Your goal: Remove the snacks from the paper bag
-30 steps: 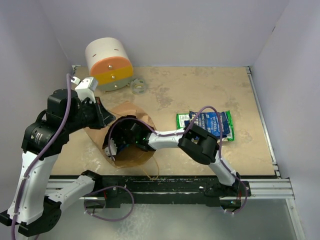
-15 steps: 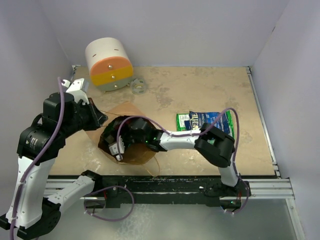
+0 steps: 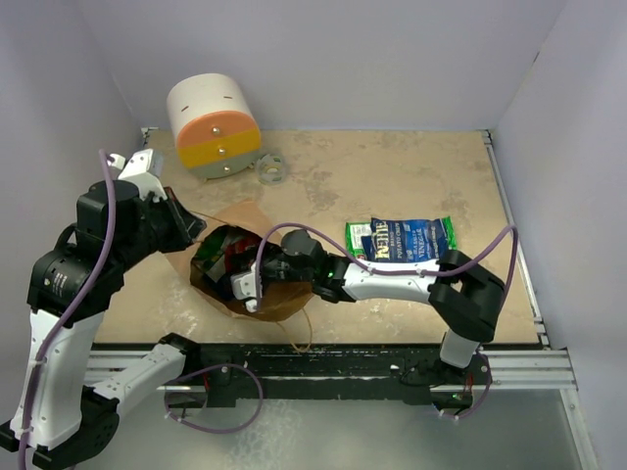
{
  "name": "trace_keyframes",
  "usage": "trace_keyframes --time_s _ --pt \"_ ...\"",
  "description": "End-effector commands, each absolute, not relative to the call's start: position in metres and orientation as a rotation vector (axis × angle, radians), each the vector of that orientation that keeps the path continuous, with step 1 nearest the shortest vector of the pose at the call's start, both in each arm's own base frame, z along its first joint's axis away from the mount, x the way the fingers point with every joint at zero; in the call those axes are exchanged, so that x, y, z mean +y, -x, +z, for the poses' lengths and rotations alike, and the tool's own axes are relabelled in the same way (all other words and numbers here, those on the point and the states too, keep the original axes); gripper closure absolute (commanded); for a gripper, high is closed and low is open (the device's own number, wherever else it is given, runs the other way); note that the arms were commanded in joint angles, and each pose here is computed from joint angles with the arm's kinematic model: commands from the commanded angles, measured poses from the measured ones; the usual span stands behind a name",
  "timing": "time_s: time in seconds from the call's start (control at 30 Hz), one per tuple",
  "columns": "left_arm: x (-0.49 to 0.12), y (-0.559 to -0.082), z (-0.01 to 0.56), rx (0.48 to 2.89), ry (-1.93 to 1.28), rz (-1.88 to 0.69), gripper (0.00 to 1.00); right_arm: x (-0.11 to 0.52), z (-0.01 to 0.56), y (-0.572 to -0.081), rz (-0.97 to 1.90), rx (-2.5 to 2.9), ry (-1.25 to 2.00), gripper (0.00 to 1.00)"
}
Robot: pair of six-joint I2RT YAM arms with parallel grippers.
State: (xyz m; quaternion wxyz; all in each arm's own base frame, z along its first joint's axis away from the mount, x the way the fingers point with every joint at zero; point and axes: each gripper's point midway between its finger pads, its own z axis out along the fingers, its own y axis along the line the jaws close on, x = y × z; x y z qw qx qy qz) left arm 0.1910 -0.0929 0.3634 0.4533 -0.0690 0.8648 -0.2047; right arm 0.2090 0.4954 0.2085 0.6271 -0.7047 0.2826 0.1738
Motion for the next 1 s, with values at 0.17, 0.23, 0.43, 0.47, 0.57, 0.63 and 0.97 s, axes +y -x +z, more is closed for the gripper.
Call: trace_keyframes --time_s 0.17,0.23,0.43,0.47,0.57,0.63,0.97 --pt "-0.105 -0.19 0.393 2.042 0.047 -0.58 1.0 0.474 0.162 -0.211 0.262 0.659 1.825 0.59" --pt "-0.105 -0.188 0.392 2.043 0.019 -0.578 1.0 0.472 0.151 -0.21 0.256 0.67 1.875 0.55" --pt "-0.11 -0.187 0.392 2.041 -0.062 -0.584 1.0 0.47 0.128 -0.2 0.307 0.69 1.979 0.51" --pt "-0.111 -0.187 0.392 2.04 -0.078 -0.586 1.0 0.47 0.125 -0.198 0.321 0.69 1.995 0.51" --pt "-0.114 -0.188 0.392 2.038 -0.111 -0.591 1.0 0.472 0.118 -0.199 0.318 0.708 2.008 0.5" --pt "-0.114 -0.187 0.391 2.037 -0.121 -0.591 1.0 0.475 0.116 -0.204 0.3 0.725 1.99 0.5" --pt "-0.114 -0.181 0.385 2.057 -0.132 -0.599 1.0 0.496 0.123 -0.249 0.108 0.807 1.782 0.5"
